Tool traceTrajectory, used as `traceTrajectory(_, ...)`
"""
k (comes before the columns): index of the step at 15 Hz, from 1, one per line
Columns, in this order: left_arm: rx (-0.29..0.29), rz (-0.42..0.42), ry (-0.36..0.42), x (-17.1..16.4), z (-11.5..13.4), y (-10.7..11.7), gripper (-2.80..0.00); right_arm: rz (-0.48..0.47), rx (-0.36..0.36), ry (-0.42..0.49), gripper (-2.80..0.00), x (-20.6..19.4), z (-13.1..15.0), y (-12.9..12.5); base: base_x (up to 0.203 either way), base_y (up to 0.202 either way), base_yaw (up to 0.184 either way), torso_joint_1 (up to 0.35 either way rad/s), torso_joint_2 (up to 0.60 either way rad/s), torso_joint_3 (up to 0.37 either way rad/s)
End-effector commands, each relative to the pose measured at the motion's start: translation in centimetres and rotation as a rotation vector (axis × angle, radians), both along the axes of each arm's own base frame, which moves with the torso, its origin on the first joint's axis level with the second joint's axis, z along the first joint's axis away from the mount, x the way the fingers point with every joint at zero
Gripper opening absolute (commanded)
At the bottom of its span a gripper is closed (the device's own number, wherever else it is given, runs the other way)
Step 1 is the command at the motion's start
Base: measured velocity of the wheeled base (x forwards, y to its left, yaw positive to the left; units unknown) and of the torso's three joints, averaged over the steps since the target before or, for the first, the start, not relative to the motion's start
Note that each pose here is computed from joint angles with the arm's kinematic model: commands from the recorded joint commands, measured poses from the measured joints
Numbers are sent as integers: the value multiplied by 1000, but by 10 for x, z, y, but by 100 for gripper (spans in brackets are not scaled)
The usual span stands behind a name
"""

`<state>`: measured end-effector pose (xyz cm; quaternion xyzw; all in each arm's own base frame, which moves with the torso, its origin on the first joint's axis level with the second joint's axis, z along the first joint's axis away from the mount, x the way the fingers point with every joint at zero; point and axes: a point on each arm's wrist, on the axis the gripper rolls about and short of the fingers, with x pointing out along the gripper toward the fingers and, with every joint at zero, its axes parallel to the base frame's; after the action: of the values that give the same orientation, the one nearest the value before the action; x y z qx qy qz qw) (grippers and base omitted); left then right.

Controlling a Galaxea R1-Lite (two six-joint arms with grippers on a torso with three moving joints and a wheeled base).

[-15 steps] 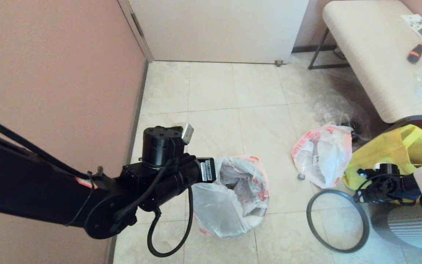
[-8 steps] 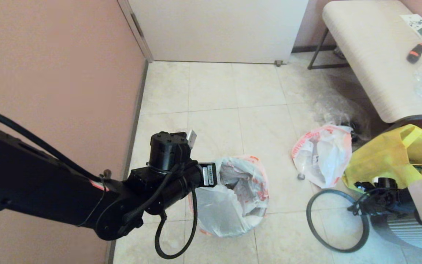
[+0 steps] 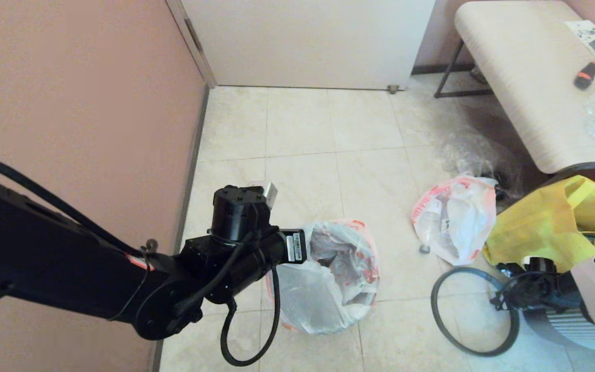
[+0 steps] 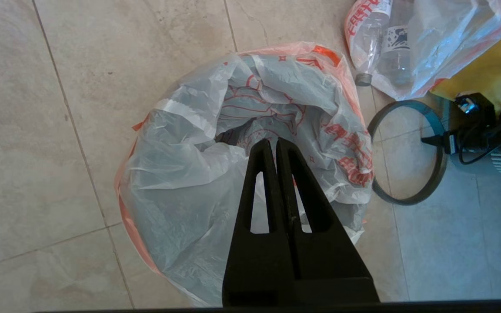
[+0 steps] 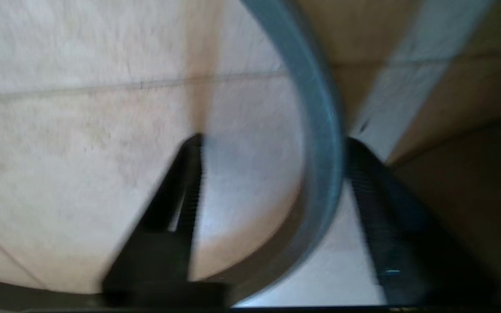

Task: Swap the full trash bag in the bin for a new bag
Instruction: Place the trash can ring on the trash can

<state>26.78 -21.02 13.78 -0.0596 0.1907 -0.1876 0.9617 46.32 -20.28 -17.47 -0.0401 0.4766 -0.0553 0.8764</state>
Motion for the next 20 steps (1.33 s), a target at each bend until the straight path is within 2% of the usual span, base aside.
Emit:
traceTrajectory(1, -6, 1, -6, 0, 2, 0, -280, 2, 4, 11, -280, -2, -3, 1, 0, 0, 0, 0, 0, 0)
traceTrajectory(5, -10, 2, -11, -1, 4, 0, -280, 4, 3, 13, -280, -1, -2, 1, 0, 0, 0, 0, 0, 0)
traceTrajectory(7, -26, 1, -30, -4, 12, 3, -280, 0, -3, 11, -280, -1, 13, 0, 0, 0, 0, 0, 0, 0)
traceTrajectory(8, -45, 0, -54, -8, 23, 6, -280, -5, -2, 12, -280, -2, 30, 0, 0, 0, 0, 0, 0, 0)
traceTrajectory(11, -87, -6, -146, -24, 60, 19, -280, -32, 16, 7, -280, -22, 105, 10, 0, 0, 0, 0, 0, 0)
traceTrajectory(13, -44, 8, -182, -38, 84, 32, -280, -54, 36, -16, -280, -46, 162, 28, 0, 0, 0, 0, 0, 0)
traceTrajectory(14, -13, 27, -179, -46, 97, 39, -280, -63, 42, -50, -280, -62, 198, 42, 0, 0, 0, 0, 0, 0)
traceTrajectory(15, -6, 35, -184, -54, 108, 45, -280, -68, 47, -89, -280, -76, 229, 55, 0, 0, 0, 0, 0, 0)
traceTrajectory(17, -26, 30, -214, -74, 132, 60, -280, -73, 67, -202, -280, -108, 296, 91, 0, 0, 0, 0, 0, 0)
traceTrajectory(20, -31, -16, -202, -103, 161, 83, -280, -53, 94, -326, -280, -163, 380, 154, 0, 0, 0, 0, 0, 0)
